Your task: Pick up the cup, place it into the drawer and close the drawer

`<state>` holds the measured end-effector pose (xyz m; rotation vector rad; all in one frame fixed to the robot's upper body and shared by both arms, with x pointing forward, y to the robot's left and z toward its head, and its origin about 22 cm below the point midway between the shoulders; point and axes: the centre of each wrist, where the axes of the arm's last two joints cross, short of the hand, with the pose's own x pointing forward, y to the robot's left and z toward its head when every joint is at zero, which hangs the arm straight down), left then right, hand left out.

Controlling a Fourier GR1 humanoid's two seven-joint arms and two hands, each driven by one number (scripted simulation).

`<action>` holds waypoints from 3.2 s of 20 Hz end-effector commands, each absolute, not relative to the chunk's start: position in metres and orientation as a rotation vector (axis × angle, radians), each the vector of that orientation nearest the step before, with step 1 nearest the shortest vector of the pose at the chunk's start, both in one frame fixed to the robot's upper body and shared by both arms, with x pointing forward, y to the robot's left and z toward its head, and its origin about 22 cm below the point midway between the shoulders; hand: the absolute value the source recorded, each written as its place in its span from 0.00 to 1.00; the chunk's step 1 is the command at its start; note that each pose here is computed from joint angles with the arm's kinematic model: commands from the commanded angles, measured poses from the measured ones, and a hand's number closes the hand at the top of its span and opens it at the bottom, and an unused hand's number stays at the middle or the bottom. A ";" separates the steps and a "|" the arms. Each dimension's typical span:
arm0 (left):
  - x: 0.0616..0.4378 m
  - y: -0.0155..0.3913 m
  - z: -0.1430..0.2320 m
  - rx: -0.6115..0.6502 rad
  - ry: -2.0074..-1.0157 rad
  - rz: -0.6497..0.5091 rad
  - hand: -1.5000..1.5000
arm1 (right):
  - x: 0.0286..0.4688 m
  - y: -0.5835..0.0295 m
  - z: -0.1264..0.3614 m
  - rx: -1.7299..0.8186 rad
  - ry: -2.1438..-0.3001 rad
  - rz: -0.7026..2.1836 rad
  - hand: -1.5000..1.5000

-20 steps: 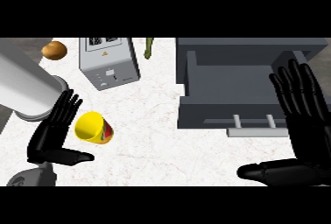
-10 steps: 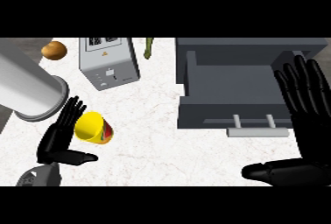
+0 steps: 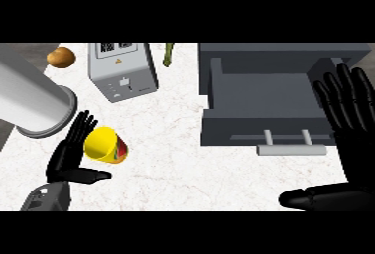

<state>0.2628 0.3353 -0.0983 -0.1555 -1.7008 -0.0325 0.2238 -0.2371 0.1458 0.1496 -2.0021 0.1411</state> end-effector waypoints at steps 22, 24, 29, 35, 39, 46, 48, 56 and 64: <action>0.283 0.322 -0.126 -0.250 -1.709 0.035 0.00 | 0.232 -0.239 0.151 0.189 -2.006 0.151 0.00; 0.277 0.337 -0.127 -0.267 -1.686 0.049 0.00 | 0.233 -0.235 0.155 0.185 -2.011 0.167 0.00; 0.268 0.317 -0.138 -0.416 -1.670 0.089 0.00 | 0.215 -0.239 0.140 0.165 -1.989 0.159 0.00; 0.279 0.315 -0.130 -0.538 -1.684 0.085 1.00 | 0.244 -0.245 0.144 0.180 -2.006 0.138 0.00; 0.280 0.310 -0.130 -0.524 -1.749 0.093 1.00 | 0.219 -0.229 0.150 0.158 -2.005 0.128 0.00; 0.287 0.314 -0.122 -0.403 -1.876 0.115 1.00 | 0.217 -0.244 0.155 0.178 -2.007 0.161 0.00; 0.290 0.302 -0.121 -0.377 -1.914 0.102 1.00 | 0.224 -0.240 0.161 0.159 -2.013 0.133 0.00; 0.267 0.298 -0.130 -0.152 -2.014 0.306 1.00 | 0.215 -0.242 0.139 0.159 -1.999 0.135 0.00; 0.309 0.253 -0.060 -0.299 -2.054 0.126 1.00 | 0.215 -0.256 0.140 0.126 -1.984 0.127 0.00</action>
